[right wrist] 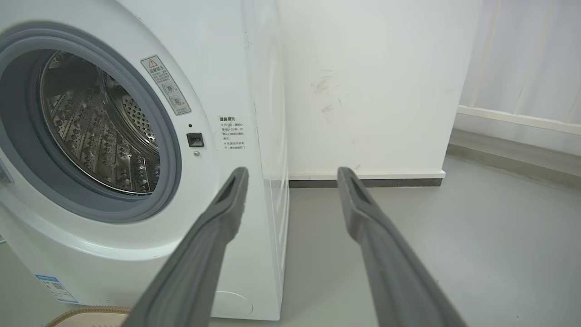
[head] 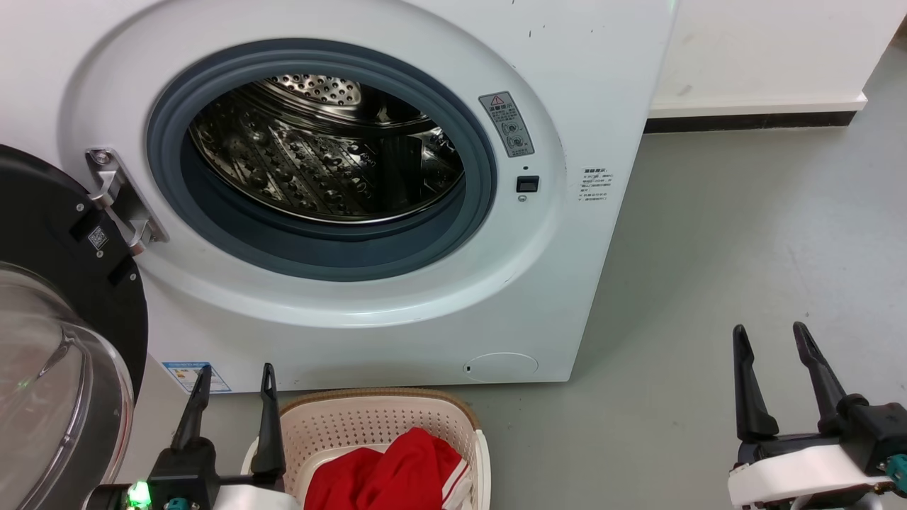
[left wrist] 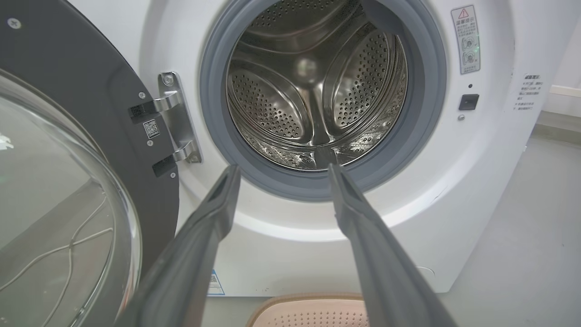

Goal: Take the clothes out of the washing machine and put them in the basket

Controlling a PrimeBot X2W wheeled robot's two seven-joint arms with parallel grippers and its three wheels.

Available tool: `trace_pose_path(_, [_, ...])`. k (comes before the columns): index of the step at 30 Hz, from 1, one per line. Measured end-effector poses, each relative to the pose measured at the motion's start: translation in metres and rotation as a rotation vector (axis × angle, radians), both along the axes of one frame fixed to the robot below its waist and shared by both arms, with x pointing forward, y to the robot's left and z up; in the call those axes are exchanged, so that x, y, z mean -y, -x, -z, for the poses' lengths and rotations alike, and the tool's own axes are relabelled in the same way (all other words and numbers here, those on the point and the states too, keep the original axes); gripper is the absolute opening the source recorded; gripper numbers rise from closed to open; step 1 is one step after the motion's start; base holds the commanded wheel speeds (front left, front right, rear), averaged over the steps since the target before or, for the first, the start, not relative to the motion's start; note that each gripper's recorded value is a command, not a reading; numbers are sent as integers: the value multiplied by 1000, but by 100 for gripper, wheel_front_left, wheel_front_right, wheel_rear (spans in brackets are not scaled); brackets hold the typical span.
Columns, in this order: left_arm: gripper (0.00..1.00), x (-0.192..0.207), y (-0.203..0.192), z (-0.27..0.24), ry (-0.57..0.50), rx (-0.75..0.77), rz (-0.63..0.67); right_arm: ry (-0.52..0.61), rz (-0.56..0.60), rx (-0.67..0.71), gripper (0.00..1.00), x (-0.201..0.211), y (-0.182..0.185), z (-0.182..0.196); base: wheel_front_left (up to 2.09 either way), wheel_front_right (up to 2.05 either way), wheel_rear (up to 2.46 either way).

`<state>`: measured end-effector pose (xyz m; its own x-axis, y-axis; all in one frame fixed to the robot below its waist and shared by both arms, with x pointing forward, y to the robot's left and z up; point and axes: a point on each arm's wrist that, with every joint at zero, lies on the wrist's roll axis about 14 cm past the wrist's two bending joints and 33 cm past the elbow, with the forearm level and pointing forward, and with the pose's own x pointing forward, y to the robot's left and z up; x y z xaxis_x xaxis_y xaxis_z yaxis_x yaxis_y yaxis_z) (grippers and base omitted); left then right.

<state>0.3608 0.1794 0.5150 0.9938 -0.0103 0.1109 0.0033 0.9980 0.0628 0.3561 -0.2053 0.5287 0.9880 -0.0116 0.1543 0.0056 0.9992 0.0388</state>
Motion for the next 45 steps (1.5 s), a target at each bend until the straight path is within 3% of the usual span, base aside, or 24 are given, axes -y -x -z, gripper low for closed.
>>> trace_pose_path(1, [100, 0, 0, -1, 10, 3, -2, 0, 0, 0, 100, 0, 0, 0, 0, 0, 0])
trace_pose_path(2, [0, -1, 0, -2, 15, 6, -4, 0, -1, -1, 0, 0, 0, 0, 0, 0, 0])
trace_pose_path(7, [0, -1, 4, 17, 32, -60, -10, -17, 2, -60, 0, 0, 4, 18, 0, 0, 0])
trace_pose_path(9, [0, -6, 4, 26, 113, -100, -32, -96, 11, -79, 0, 2, 4, 23, 0, 0, 0])
trace_pose_path(22, [0, -12, 0, 31, 379, -140, -54, -349, 29, -102, 0, 7, 0, 29, 0, 0, 0])
trace_pose_path(45, [0, -17, -8, 36, 763, -175, -61, -712, 27, -127, 0, 9, -8, 35, 0, 0, 0])
